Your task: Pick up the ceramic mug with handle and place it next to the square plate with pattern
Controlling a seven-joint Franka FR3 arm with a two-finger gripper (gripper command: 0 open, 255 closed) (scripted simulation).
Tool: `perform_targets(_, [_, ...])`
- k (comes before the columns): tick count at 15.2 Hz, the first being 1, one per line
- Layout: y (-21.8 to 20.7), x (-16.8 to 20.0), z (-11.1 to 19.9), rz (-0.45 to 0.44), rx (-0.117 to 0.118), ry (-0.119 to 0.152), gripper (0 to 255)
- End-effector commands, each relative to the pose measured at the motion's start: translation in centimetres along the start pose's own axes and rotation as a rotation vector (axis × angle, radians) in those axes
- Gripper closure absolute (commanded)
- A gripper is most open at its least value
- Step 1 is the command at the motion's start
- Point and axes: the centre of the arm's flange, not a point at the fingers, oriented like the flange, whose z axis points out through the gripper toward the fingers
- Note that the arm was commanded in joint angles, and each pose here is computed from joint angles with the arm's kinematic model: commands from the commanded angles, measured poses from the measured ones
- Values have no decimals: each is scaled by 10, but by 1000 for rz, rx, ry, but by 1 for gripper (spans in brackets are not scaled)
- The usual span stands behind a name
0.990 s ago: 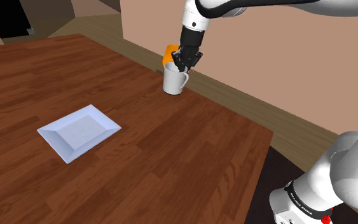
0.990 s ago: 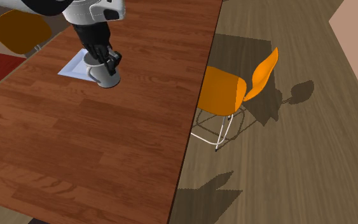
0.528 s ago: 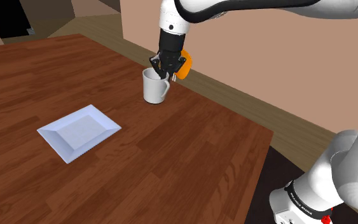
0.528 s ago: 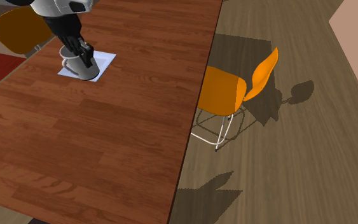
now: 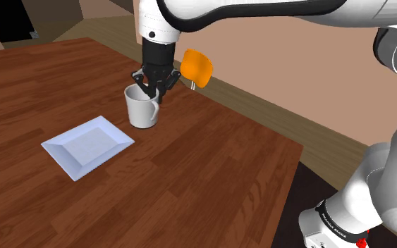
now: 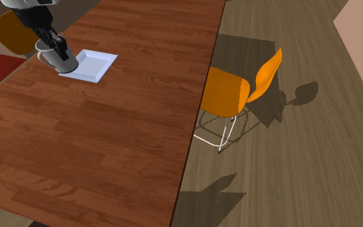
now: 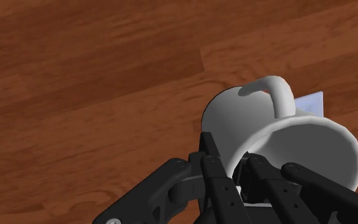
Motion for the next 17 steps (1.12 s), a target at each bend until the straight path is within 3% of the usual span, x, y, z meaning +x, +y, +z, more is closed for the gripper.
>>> perform_targets(1, [-25,-4,1,2,0,0,255])
perform_targets(4, [-58,-10,4,2,0,0,255])
perform_targets(17, [-53,-11,72,2,0,0,255])
